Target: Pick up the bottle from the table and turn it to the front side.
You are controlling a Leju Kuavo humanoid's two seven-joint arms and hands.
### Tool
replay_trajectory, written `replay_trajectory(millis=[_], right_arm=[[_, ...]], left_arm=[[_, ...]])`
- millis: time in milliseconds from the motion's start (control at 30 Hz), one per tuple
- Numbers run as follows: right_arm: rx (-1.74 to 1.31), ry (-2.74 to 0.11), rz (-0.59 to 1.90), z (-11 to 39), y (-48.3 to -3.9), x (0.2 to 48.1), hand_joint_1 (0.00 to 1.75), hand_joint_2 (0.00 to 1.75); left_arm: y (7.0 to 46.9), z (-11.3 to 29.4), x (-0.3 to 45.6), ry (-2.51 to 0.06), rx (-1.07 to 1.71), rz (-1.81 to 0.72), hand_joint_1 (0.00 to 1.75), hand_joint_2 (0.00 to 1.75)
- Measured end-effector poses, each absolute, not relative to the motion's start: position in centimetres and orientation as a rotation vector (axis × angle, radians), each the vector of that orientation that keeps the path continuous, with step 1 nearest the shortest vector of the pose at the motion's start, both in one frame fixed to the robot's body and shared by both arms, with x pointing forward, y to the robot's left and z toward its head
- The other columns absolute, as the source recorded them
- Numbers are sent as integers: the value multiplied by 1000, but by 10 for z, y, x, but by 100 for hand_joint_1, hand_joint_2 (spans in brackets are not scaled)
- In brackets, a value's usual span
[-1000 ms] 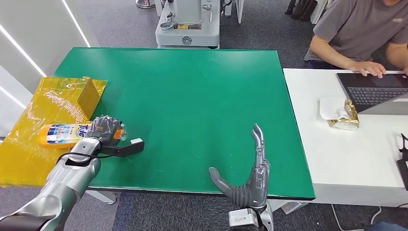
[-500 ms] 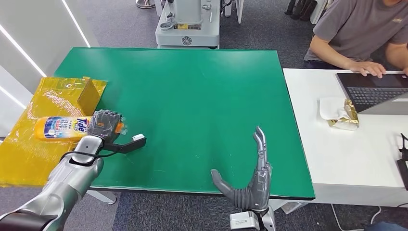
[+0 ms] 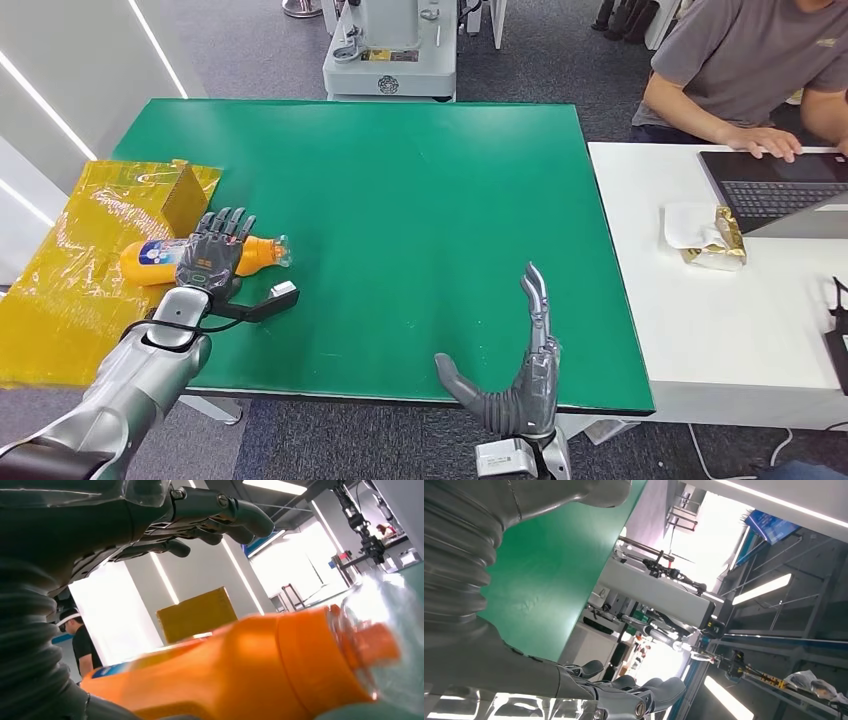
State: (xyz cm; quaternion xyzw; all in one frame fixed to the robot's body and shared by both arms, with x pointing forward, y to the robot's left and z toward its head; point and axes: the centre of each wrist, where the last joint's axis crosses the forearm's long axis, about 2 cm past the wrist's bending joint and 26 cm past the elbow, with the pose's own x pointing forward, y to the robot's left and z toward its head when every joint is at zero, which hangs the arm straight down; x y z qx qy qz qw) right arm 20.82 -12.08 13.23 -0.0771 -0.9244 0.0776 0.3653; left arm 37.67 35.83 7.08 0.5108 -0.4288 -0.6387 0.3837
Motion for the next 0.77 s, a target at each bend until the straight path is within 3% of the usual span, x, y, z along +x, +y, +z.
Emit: replay_trajectory(millis=[267,433,500,633,767], right_arm=[[-204,-2374,199,131,-120,209,0,175],[-208,-2366,192,129,-119,209,0,175],[-205,-2360,180,128,-118,210,0,175],[-189,-2356,175,127,-114,214,0,175],[-178,-2357,182,127,-112,218,0,175]], left_arm=[[359,72,371,-1206,1465,-1502,0,175],[335,102,374,-1516,1535,-1361,0,175],[319,128,378,-1757,1496,-1297,0,175],[319,189,379,-2276,1457,-901,0,175],[310,218,374,-2388,1449,-494,0,175]])
